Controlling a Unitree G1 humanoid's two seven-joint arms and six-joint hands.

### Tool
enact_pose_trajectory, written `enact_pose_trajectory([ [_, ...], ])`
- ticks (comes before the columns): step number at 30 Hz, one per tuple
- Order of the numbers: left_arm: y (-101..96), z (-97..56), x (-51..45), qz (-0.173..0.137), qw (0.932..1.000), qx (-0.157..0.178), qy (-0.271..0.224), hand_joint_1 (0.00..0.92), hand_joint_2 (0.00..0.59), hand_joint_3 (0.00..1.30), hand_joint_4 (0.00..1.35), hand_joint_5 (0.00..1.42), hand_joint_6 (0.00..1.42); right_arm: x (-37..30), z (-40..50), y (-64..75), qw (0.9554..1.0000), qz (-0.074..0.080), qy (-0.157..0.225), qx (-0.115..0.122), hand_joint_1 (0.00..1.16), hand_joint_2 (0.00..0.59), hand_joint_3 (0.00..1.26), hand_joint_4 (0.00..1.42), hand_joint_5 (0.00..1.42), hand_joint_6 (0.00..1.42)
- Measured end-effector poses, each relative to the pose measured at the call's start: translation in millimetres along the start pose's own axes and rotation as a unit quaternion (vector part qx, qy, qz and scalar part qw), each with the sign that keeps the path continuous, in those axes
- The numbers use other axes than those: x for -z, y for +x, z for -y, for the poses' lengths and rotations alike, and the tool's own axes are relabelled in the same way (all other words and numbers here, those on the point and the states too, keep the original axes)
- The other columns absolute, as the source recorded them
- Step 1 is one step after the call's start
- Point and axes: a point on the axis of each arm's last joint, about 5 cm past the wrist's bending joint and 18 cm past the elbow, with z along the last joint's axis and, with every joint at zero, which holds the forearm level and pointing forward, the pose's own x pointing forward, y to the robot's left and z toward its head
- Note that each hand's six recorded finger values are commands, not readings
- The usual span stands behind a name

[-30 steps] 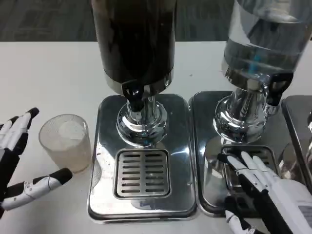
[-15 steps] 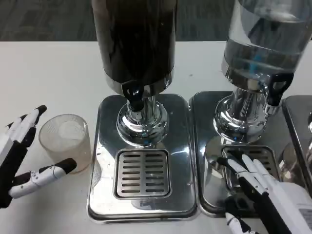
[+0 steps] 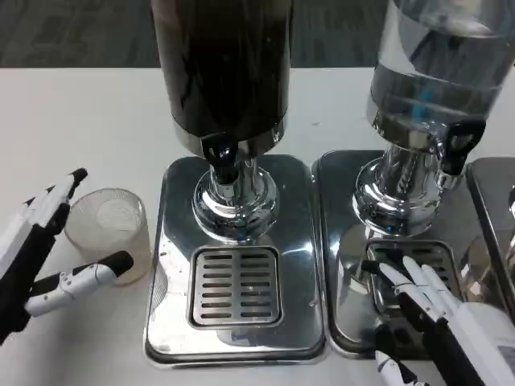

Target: Grasp the cup under the faucet to collect the drink, then remove the cup.

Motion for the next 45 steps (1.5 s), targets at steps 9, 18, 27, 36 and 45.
enact_pose_trajectory([
  [9, 7.6, 0.4, -0.8, 0.005, 1.0, 0.0, -0.007, 0.0, 0.019, 0.0, 0.0, 0.01, 0.0, -0.4, -0.6, 0.1, 1.0, -0.003, 0.004, 0.003, 0.48, 0.585, 0.12, 0.0, 0.0, 0.11],
  [18, 15.2, 1.8, -2.1, 0.005, 1.0, 0.004, -0.006, 0.011, 0.018, 0.0, 0.0, 0.03, 0.03, -0.6, -1.2, -0.4, 1.0, -0.005, 0.007, 0.003, 0.48, 0.585, 0.12, 0.0, 0.0, 0.13],
  [27, 21.1, 2.8, -0.6, -0.002, 1.0, 0.003, -0.008, 0.031, 0.02, 0.0, 0.0, 0.04, 0.04, -1.1, -2.4, -0.9, 0.9999, -0.009, 0.013, 0.005, 0.48, 0.585, 0.12, 0.0, 0.0, 0.13],
  [36, 20.1, 3.4, 2.1, -0.008, 0.9999, -0.014, -0.004, 0.019, 0.012, 0.0, 0.0, 0.05, 0.04, -2.3, -3.6, 1.6, 0.9998, -0.004, 0.017, 0.007, 0.48, 0.585, 0.12, 0.0, 0.0, 0.13],
  [45, 17.7, -0.8, 5.3, -0.013, 0.9996, -0.024, 0.005, 0.016, 0.01, 0.0, 0.0, 0.05, 0.04, -2.9, -4.7, 1.7, 0.9998, -0.006, 0.021, 0.006, 0.48, 0.585, 0.13, 0.0, 0.0, 0.13],
])
